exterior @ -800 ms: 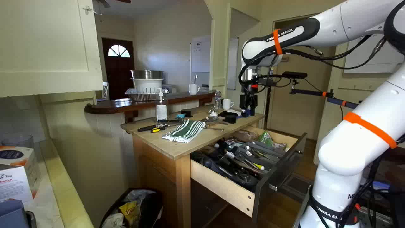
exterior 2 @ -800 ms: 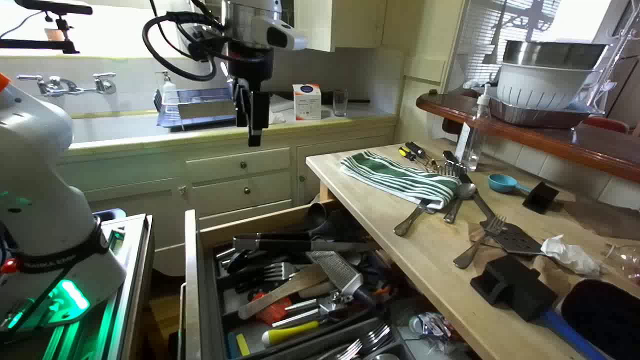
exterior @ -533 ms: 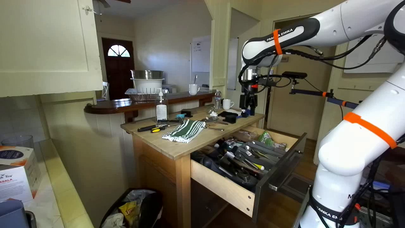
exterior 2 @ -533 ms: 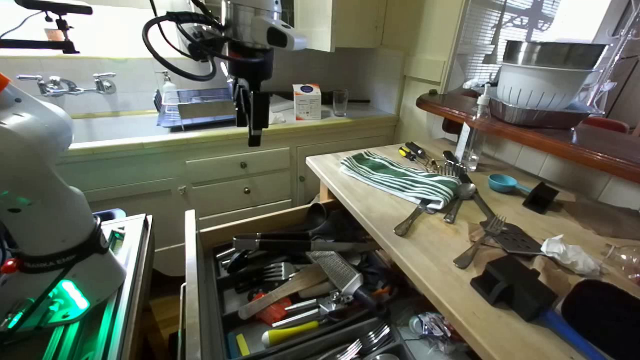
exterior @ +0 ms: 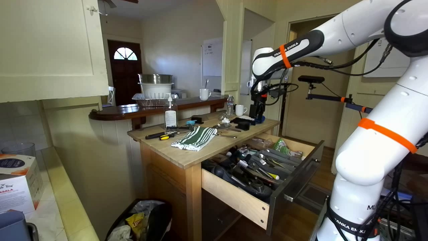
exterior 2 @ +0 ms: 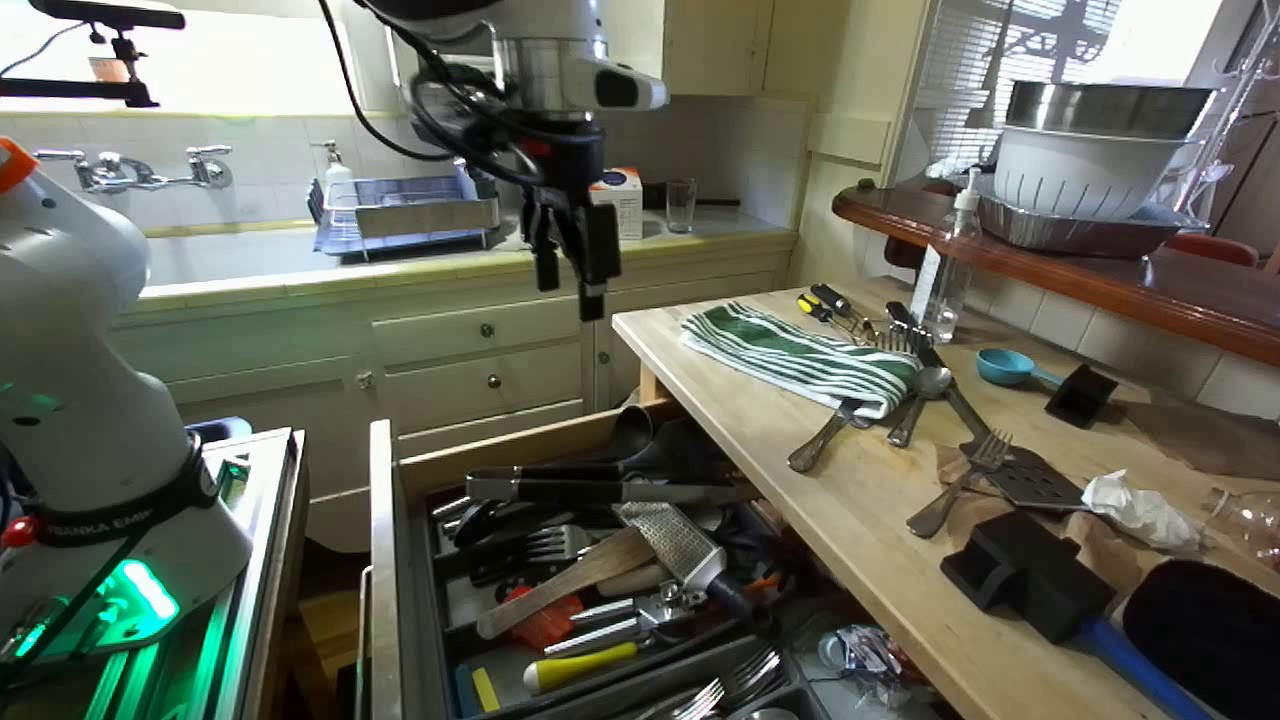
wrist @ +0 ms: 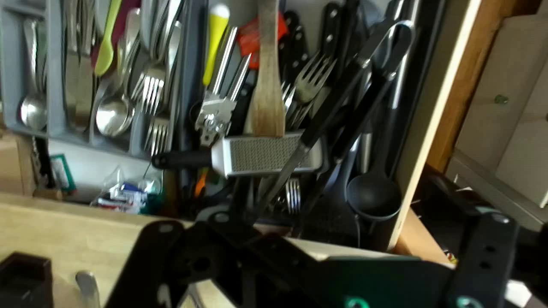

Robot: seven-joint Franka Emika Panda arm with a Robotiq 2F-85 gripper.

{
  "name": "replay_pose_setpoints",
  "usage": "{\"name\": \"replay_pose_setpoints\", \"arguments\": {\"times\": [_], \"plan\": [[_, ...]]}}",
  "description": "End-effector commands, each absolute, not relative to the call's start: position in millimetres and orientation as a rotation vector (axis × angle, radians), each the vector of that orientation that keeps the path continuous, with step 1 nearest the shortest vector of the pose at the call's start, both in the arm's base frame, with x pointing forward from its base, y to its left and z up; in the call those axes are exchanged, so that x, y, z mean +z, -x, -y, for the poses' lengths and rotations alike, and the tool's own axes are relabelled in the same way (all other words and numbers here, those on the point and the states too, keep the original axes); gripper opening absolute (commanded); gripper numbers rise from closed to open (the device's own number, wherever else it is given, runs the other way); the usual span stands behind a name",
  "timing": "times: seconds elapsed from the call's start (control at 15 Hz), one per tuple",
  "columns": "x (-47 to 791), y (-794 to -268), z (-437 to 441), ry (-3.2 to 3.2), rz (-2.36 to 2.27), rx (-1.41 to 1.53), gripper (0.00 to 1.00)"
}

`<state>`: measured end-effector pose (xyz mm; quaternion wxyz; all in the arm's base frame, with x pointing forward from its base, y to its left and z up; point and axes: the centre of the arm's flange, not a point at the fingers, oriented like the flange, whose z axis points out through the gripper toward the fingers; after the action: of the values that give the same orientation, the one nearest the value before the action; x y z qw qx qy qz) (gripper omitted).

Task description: Put the silver knife in the open drawer.

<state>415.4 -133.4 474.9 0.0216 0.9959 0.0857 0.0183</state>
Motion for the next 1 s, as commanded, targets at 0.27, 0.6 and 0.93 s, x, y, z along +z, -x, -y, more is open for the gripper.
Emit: {"name": "replay_pose_setpoints", "arguments": {"times": [0.27,0.6,0.93], "plan": [[398.5,-542.1,205.1,-2.962,-0.756,0.443,1.00],[364.9,-601.5,207.7,-2.992,-0.811,0.528,1.00],[363.0,-583.9,194.3,-2.989,-0.787,0.509,1.00]]}}
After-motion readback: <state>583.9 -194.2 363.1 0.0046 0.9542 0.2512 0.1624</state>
